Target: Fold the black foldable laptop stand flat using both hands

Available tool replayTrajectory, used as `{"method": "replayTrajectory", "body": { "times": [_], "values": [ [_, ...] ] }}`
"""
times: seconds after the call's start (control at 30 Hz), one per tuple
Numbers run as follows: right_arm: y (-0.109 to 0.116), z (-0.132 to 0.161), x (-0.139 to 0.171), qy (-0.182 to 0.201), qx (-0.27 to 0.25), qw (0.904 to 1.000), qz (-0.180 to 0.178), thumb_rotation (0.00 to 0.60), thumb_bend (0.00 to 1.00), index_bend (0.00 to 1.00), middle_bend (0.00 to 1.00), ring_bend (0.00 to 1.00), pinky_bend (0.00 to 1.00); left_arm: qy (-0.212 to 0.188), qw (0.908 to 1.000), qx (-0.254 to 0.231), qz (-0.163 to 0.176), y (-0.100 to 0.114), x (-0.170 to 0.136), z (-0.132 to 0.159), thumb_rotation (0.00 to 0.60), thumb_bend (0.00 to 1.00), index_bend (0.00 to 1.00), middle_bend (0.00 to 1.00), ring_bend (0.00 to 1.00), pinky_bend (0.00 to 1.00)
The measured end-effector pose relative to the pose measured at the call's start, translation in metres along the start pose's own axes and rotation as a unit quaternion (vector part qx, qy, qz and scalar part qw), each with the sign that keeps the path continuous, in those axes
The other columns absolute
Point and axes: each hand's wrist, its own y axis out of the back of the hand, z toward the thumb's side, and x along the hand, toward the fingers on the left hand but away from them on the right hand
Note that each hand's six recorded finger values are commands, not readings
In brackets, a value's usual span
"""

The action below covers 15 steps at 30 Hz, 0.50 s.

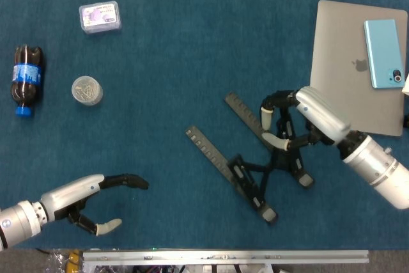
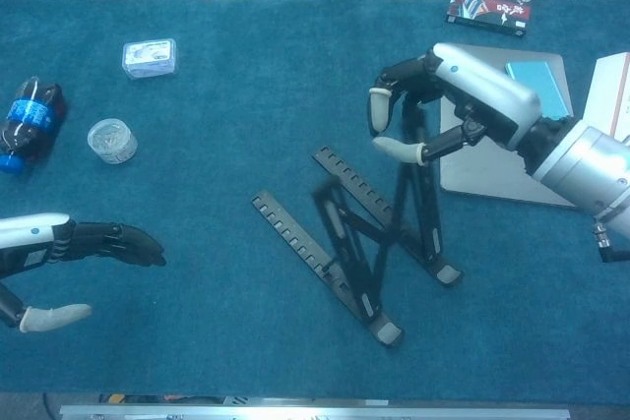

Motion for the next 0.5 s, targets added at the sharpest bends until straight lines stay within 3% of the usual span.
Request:
{"method": "replayTrajectory", "body": {
  "times": [0.1,0.37,0.5],
  "values": [
    [0.0,-0.001,-0.002,-0.004,-0.005,1.0,0.007,0.6,0.24,0.6,0.58,0.49,0.66,0.002,1.0,-0.002,0.004,0.001,-0.001,-0.001,0.6,0.41,0.13,0.16,0.14,0.1],
    [0.016,0.002,0.0,0.009,-0.017,0.9991,-0.039,0.6,0.16,0.58,0.55,0.48,0.65,0.002,0.9998,-0.018,-0.001,-0.002,-0.002,-0.001,0.6,0.41,0.13,0.16,0.14,0.1],
    [0.03,0.009,0.006,0.032,-0.021,0.9968,-0.069,0.6,0.15,0.54,0.52,0.45,0.61,-0.002,0.9985,-0.054,-0.014,-0.006,0.0,0.002,0.6,0.41,0.13,0.16,0.15,0.1]
  ]
}}
